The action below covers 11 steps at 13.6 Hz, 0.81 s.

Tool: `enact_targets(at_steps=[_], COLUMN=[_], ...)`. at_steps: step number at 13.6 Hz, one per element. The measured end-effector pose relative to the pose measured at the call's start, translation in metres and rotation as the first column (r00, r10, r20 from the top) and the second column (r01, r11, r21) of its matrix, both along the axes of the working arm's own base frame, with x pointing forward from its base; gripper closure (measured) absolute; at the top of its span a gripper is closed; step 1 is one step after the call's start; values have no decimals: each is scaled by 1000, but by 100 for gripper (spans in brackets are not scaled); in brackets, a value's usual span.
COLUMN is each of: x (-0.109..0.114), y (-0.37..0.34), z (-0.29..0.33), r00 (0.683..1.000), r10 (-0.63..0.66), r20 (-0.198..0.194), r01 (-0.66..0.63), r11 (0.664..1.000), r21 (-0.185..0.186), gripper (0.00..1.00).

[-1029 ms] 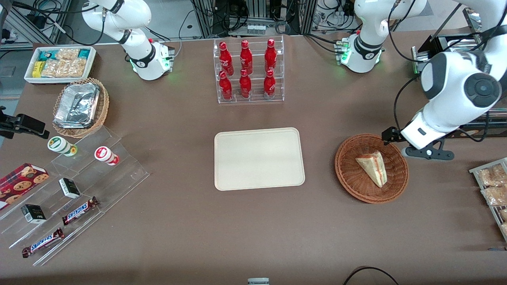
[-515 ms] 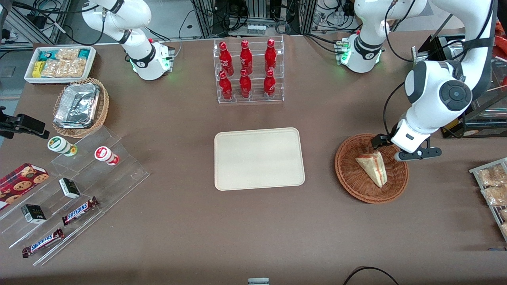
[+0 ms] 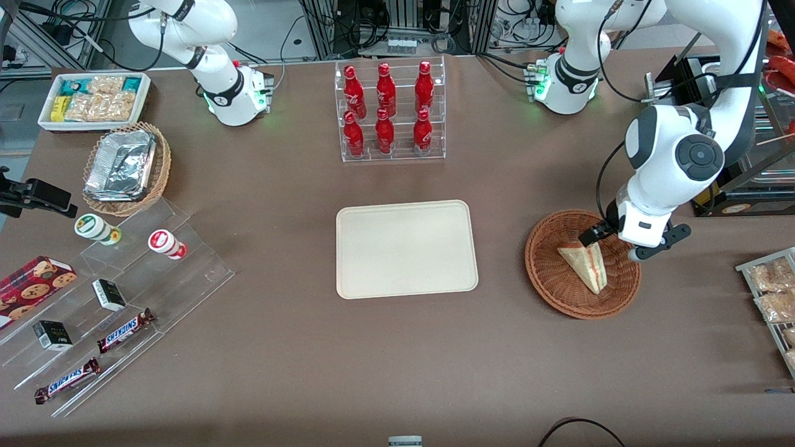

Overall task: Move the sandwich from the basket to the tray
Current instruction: 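Lower the left gripper and close it on the sandwich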

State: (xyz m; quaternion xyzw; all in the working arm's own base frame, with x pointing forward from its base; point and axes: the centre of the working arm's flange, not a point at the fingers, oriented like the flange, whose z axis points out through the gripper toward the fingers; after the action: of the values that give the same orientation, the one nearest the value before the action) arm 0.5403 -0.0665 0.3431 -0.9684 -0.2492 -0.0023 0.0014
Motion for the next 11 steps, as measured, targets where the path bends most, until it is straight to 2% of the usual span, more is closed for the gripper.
enact_targets(at_steps=[6, 11], x=[7, 9], y=[0, 1], z=[-32, -66], r00=[996, 996], r10=[77, 92], r20=[35, 18], r01=[-76, -91], r11=[997, 996], r21=[-13, -16], gripper=[0, 0])
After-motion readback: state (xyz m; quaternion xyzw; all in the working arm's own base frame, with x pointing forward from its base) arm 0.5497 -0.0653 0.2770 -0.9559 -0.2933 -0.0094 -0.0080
